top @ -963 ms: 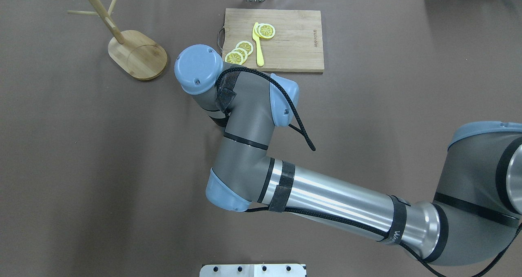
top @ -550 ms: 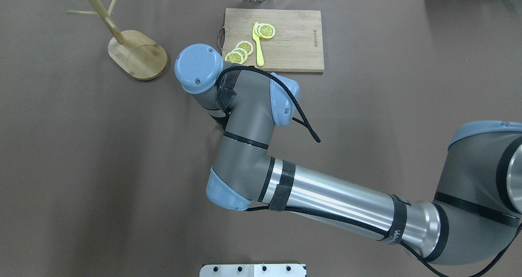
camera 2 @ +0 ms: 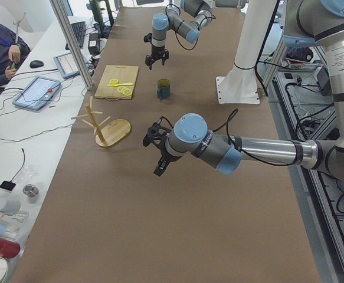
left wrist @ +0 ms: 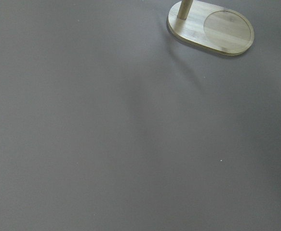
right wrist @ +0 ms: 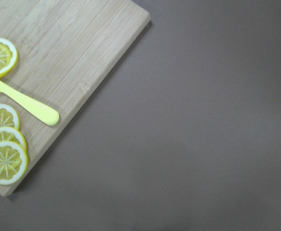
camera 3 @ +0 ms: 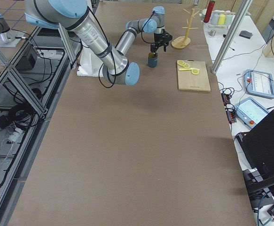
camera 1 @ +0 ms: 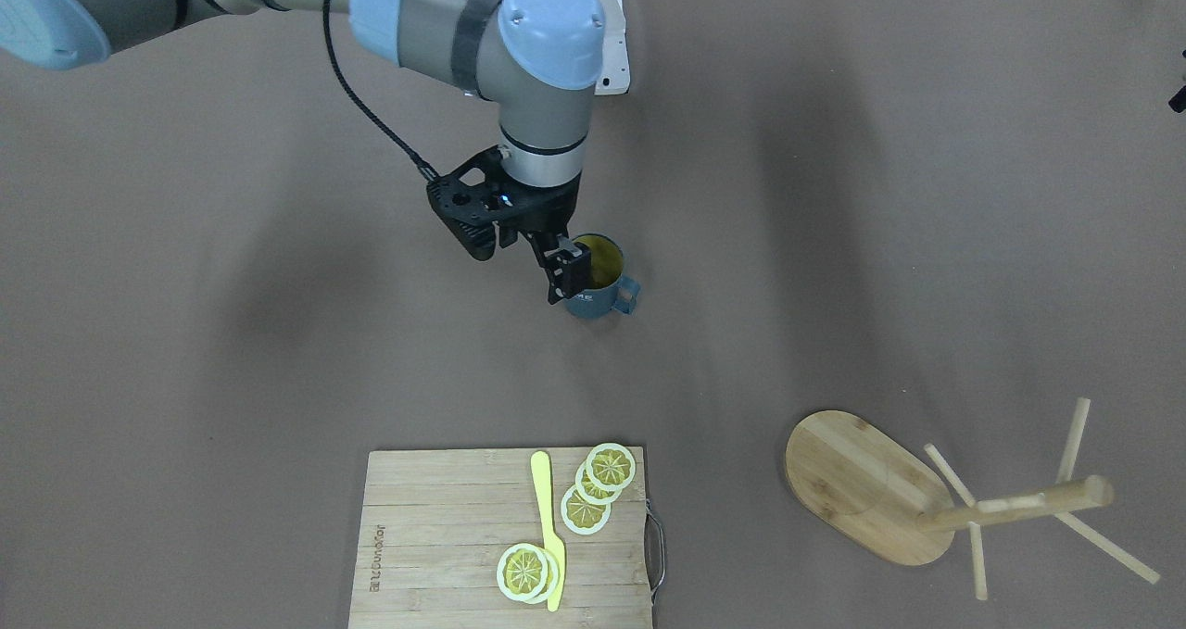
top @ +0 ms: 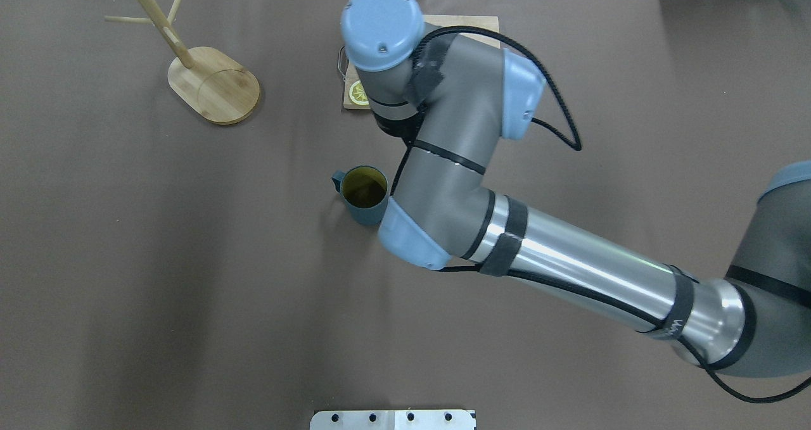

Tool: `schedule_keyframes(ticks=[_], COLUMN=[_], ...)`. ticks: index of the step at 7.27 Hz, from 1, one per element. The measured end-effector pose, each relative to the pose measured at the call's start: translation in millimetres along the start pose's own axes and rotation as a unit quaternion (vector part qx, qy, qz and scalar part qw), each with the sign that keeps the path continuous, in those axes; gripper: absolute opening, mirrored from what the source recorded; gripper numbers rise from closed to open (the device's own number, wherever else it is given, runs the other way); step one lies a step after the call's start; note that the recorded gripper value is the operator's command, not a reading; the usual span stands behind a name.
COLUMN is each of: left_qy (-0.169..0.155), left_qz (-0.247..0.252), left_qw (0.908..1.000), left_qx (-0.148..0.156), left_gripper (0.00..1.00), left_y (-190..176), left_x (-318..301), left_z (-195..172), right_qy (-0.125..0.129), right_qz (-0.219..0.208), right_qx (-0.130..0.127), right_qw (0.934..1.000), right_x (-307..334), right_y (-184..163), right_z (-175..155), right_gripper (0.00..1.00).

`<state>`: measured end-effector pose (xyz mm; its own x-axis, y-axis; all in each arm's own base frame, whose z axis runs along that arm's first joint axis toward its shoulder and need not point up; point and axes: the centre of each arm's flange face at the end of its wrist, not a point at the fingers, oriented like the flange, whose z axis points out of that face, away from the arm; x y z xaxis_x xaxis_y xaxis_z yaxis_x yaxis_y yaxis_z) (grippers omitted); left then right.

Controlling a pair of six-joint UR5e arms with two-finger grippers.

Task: Hang cup on storage rack
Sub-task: 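Open the right gripper and withdraw it while the left arm enters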

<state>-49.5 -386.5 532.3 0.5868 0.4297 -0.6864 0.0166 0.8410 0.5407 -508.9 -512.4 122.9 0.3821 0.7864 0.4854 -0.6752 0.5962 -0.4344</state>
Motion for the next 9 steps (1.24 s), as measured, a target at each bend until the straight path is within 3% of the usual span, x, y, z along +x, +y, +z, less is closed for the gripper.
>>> schedule_keyframes(ticks=[2,4,6,9], left_qy=[0.018,0.049,0.076,0.079], left_qz=[0.050,0.102,0.139,0.181], left_qw=[0.9983,0.9924,0.9851,0.9748], left_qx=[0.022,0.049,0.066,0.104], left_gripper=[0.99,0.99,0.99,0.98], left_y=[-44,-75,-105,-121], left_x=[24,60,106,188], left_z=[6,21,47,114], right_qy=[0.005,0.027,0.038,0.036], right_qz=[-0.067,-0.154,-0.244,-0.350], right_qx=[0.008,0.006,-0.002,-0.022], right_qw=[0.9977,0.9877,0.9691,0.9357], right_x=[50,86,139,250], right_y=[-105,-216,-319,-441], right_z=[4,8,16,28], right_gripper=[1.00,1.00,1.00,1.00])
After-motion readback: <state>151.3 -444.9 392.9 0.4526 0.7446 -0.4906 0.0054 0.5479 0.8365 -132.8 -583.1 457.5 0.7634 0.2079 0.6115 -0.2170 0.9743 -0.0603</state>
